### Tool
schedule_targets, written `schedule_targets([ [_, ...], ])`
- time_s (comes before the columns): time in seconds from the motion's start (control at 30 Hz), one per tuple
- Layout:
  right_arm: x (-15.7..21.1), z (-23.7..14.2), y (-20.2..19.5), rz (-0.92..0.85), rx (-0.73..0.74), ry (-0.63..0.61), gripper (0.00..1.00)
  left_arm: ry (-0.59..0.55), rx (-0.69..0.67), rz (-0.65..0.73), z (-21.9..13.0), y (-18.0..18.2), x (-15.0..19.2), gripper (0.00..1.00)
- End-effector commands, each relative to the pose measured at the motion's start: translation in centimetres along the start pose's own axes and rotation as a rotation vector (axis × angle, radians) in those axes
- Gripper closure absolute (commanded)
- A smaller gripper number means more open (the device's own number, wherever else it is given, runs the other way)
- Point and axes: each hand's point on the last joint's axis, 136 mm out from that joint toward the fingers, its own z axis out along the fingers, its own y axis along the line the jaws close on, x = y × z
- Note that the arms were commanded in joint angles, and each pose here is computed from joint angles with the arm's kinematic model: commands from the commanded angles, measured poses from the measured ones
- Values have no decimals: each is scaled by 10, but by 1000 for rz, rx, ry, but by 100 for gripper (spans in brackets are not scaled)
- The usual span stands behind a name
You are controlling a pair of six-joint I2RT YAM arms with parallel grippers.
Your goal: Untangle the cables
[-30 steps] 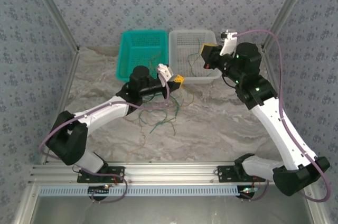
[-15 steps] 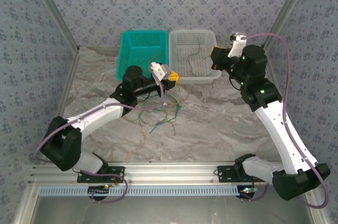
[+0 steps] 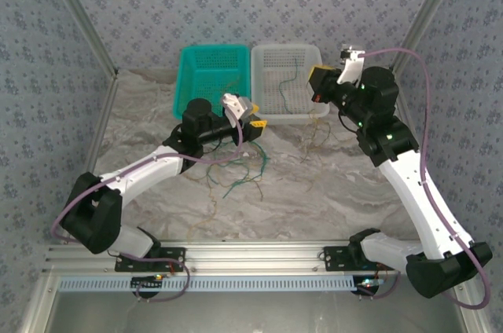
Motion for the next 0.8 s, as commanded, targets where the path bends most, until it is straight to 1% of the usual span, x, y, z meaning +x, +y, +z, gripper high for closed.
schedule_targets([
  [0.0, -12, -2, 9, -7, -28, -35, 100, -6, 19, 6, 2, -1, -3, 37],
  [0.17, -12, -1, 10, 2, -24, -40, 100, -13, 64, 3, 6, -12, -7, 31],
  [0.37, -11, 2, 15, 19, -31, -40, 100, -4, 111, 2, 20, -31, -1, 30],
  [0.53, -6, 8, 21, 25, -34, -28, 100, -33, 154, -9, 31, -41, -6, 30],
  [0.67, 0, 14, 25, 40, -41, -17, 100, -33, 170, -15, 44, -44, -7, 30],
  [0.77, 2, 17, 27, 43, -45, -13, 100, -51, 156, -27, 51, -40, -7, 30],
])
